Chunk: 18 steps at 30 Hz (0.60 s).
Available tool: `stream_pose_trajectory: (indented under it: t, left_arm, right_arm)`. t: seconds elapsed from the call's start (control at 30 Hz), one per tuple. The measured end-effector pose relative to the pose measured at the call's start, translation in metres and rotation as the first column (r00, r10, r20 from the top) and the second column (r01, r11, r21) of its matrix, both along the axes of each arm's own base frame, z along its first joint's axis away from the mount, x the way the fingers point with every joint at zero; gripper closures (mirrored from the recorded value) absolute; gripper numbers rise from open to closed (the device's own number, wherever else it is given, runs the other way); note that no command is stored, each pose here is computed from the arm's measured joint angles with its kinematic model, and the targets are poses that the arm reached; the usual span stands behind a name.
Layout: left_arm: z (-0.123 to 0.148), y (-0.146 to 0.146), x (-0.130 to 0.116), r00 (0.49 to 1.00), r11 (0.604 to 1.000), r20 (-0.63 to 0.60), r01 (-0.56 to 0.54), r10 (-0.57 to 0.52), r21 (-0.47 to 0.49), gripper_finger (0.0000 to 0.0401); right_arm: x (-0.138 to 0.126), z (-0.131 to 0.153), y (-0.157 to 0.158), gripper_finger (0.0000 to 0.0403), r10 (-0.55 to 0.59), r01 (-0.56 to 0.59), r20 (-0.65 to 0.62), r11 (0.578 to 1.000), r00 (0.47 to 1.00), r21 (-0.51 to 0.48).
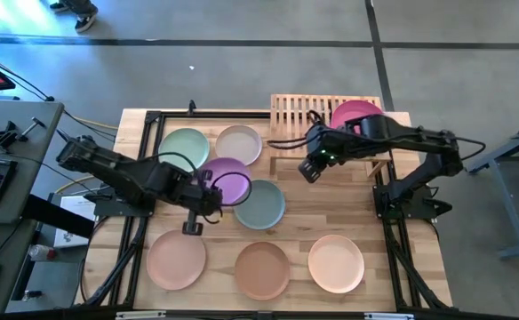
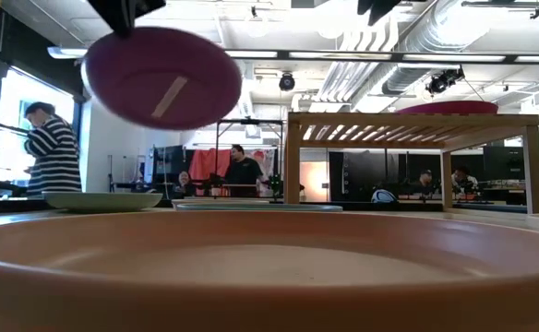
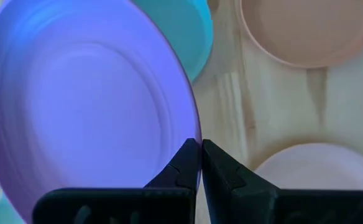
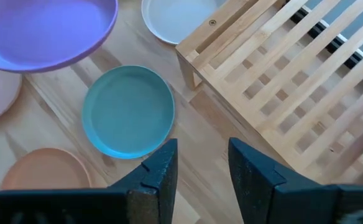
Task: Place and stack plates onto a shelf
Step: Stack the purple plate on the pink plate on the shelf
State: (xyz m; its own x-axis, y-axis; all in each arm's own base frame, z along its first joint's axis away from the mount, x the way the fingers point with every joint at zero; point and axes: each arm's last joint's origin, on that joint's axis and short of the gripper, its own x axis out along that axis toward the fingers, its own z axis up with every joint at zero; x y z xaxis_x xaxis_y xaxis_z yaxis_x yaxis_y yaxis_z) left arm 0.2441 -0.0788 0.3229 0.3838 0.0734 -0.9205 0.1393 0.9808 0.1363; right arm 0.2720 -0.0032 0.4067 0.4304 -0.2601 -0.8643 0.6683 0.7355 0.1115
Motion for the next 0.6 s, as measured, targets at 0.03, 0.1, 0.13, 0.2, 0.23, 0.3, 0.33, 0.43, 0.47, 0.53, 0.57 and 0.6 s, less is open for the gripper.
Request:
stream_pose_trajectory:
  t: [0.03, 0.1, 0.13, 0.2, 0.23, 0.3, 0.33, 0.43, 0.47, 0.53, 0.57, 0.6]
  left_arm:
    - [0.003, 0.0, 0.0, 1.0, 0.999, 0.007, 0.03, -0.03, 0.02, 0.0401]
    - [0.008, 0.001, 0.0, 0.995, 0.993, 0.01, 0.096, -0.097, 0.066, 0.0401]
    - [0.01, 0.001, 0.0, 0.992, 0.987, 0.004, 0.129, -0.13, 0.092, 0.0401]
    - [0.011, 0.002, -0.001, 0.983, 0.973, -0.011, 0.185, -0.185, 0.136, 0.0401]
    - [0.011, 0.002, -0.001, 0.978, 0.966, -0.019, 0.208, -0.207, 0.154, 0.0401]
    - [0.011, 0.003, -0.002, 0.97, 0.952, -0.035, 0.244, -0.242, 0.184, 0.0401]
    - [0.011, 0.003, -0.002, 0.965, 0.945, -0.041, 0.261, -0.258, 0.197, 0.0401]
    - [0.011, 0.004, -0.001, 0.949, 0.917, -0.056, 0.314, -0.31, 0.245, 0.0401]
    - [0.011, 0.004, -0.001, 0.944, 0.906, -0.062, 0.329, -0.324, 0.268, 0.0401]
    - [0.012, 0.005, -0.001, 0.934, 0.878, -0.079, 0.355, -0.349, 0.321, 0.0401]
    - [0.012, 0.006, -0.001, 0.928, 0.862, -0.09, 0.371, -0.363, 0.345, 0.0401]
    - [0.012, 0.006, 0.0, 0.92, 0.846, -0.101, 0.388, -0.379, 0.366, 0.0401]
  right_arm:
    - [0.004, -0.002, 0.0, 0.0279, -0.009, 0.009, 0.002, 1.0, 1.0, 0.002]
    - [0.011, -0.006, 0.0, 0.0274, -0.037, 0.037, 0.016, 0.999, 0.999, 0.013]
    - [0.014, -0.007, 0.0, 0.0273, -0.047, 0.046, 0.026, 0.999, 0.999, 0.018]
    - [0.02, -0.008, 0.0, 0.0271, -0.061, 0.059, 0.055, 0.998, 0.997, 0.028]
    - [0.023, -0.008, 0.0, 0.027, -0.065, 0.062, 0.07, 0.997, 0.995, 0.037]
    - [0.029, -0.009, 0.001, 0.0269, -0.076, 0.07, 0.102, 0.996, 0.992, 0.059]
    - [0.031, -0.009, 0.001, 0.0269, -0.077, 0.07, 0.117, 0.996, 0.99, 0.064]
    - [0.039, -0.011, 0.001, 0.0269, -0.104, 0.092, 0.159, 0.992, 0.982, 0.086]
    - [0.042, -0.012, 0.001, 0.0269, -0.112, 0.097, 0.166, 0.991, 0.98, 0.091]
    - [0.047, -0.015, 0.001, 0.0269, -0.114, 0.099, 0.172, 0.991, 0.978, 0.094]
    - [0.05, -0.016, 0.001, 0.0269, -0.115, 0.099, 0.171, 0.991, 0.979, 0.094]
    - [0.052, -0.017, 0.001, 0.0269, -0.115, 0.1, 0.174, 0.99, 0.978, 0.095]
